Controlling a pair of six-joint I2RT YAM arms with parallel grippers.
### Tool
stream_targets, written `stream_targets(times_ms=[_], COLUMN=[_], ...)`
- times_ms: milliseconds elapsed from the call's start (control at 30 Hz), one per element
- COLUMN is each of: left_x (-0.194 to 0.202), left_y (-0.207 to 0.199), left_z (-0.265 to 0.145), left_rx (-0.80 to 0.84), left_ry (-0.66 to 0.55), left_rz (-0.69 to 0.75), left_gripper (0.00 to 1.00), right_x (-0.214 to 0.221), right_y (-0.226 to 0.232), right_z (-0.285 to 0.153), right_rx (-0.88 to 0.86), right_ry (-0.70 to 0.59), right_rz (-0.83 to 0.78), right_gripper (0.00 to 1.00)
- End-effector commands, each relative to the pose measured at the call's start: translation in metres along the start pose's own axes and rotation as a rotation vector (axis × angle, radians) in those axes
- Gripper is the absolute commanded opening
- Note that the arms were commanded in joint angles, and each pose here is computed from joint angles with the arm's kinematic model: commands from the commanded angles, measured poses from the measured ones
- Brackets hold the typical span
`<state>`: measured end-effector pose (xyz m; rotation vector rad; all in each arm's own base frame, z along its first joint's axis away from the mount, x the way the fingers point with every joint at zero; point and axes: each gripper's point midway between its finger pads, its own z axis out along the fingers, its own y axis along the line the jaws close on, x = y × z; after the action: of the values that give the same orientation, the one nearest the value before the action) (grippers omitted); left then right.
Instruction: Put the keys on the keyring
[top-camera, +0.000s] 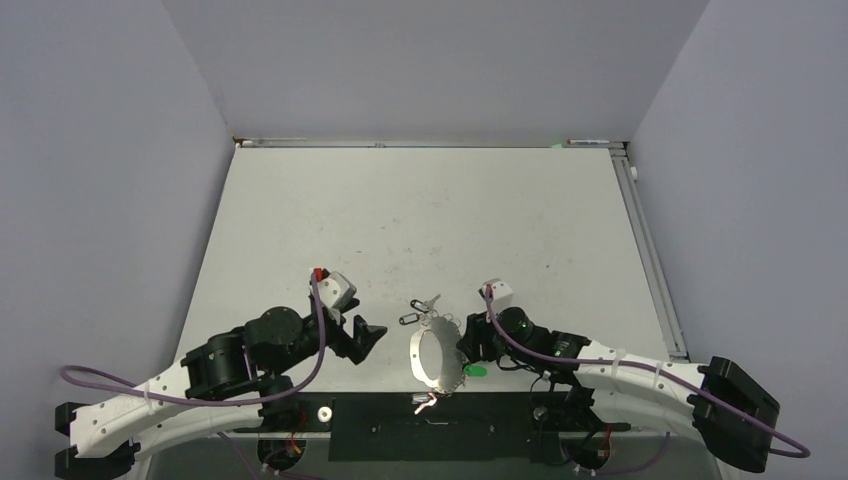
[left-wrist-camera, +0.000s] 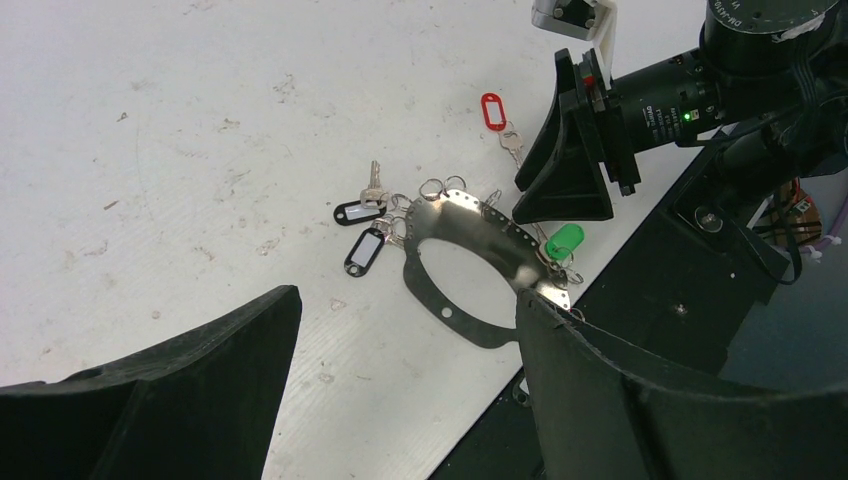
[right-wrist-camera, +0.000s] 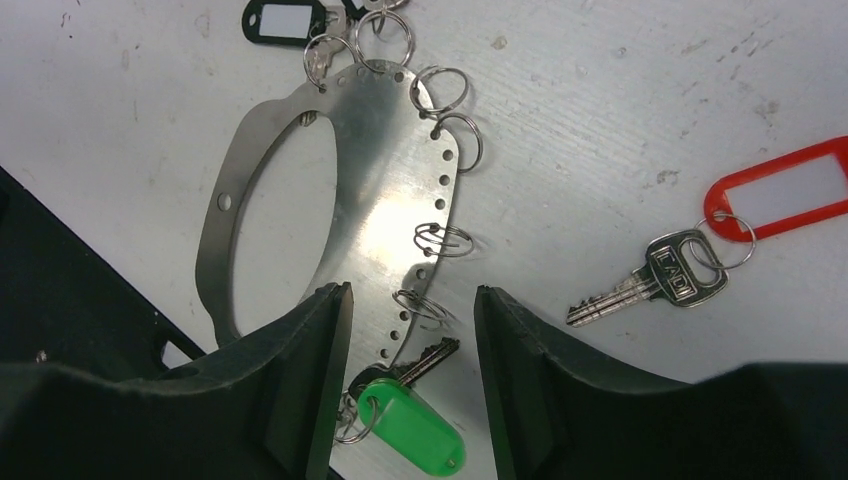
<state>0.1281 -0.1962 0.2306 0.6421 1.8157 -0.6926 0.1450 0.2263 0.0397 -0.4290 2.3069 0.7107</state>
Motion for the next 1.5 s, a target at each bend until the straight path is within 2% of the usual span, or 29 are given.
stream_targets(times_ms=[0,300,533,600,667,800,933,1000,1133,1300,1467], left_x=[-0.004,-0.002,0.007,0.002,-0.001,0.001,0.011,0.018,0.043,0.069,0.093], left_y=[-0.004,-0.002,0.003,0.004,0.001,-0.018,-0.045,-0.056,-0.081,-0.092,-0.089], left_z=[-0.002,0.004,0.033,0.044,0.063,0.104,0.135,0.148,0.172,0.19,0.204], left_rx=[0.023,0.001,-0.101,-0.128,-0.127,-0.072,0.056,0.114,0.257,0.348,0.363], left_ry=[-0.017,-0.015,0.079,0.041,-0.018,-0.06,-0.01,0.023,0.114,0.149,0.195], left_rz=[-0.01,-0.016,-0.008,0.0,0.01,0.079,0.214,0.262,0.358,0.411,0.451], left_gripper=[0.76,0.75,0.73,0.73,0.75,0.75,0.72,0.65,0.62,0.56,0.5], right_x=[-0.005,-0.035,-0.043,-0.045,-0.046,-0.06,-0.078,-0.087,-0.098,-0.097,-0.094], right_y=[0.006,-0.014,-0.026,-0.027,-0.036,-0.053,-0.066,-0.07,-0.071,-0.071,-0.07], right_z=[0.001,-0.011,-0.011,-0.012,-0.016,-0.037,-0.07,-0.083,-0.1,-0.106,-0.107], right_rx=[-0.046,0.051,0.211,0.261,0.338,0.446,0.519,0.53,0.522,0.512,0.499], right_ry=[-0.065,-0.263,-0.232,-0.201,-0.193,-0.262,-0.346,-0.396,-0.45,-0.436,-0.43], right_rz=[0.075,0.292,0.394,0.41,0.421,0.433,0.442,0.45,0.445,0.417,0.418], right_gripper=[0.49,0.47,0.41,0.41,0.46,0.6,0.74,0.75,0.75,0.74,0.73])
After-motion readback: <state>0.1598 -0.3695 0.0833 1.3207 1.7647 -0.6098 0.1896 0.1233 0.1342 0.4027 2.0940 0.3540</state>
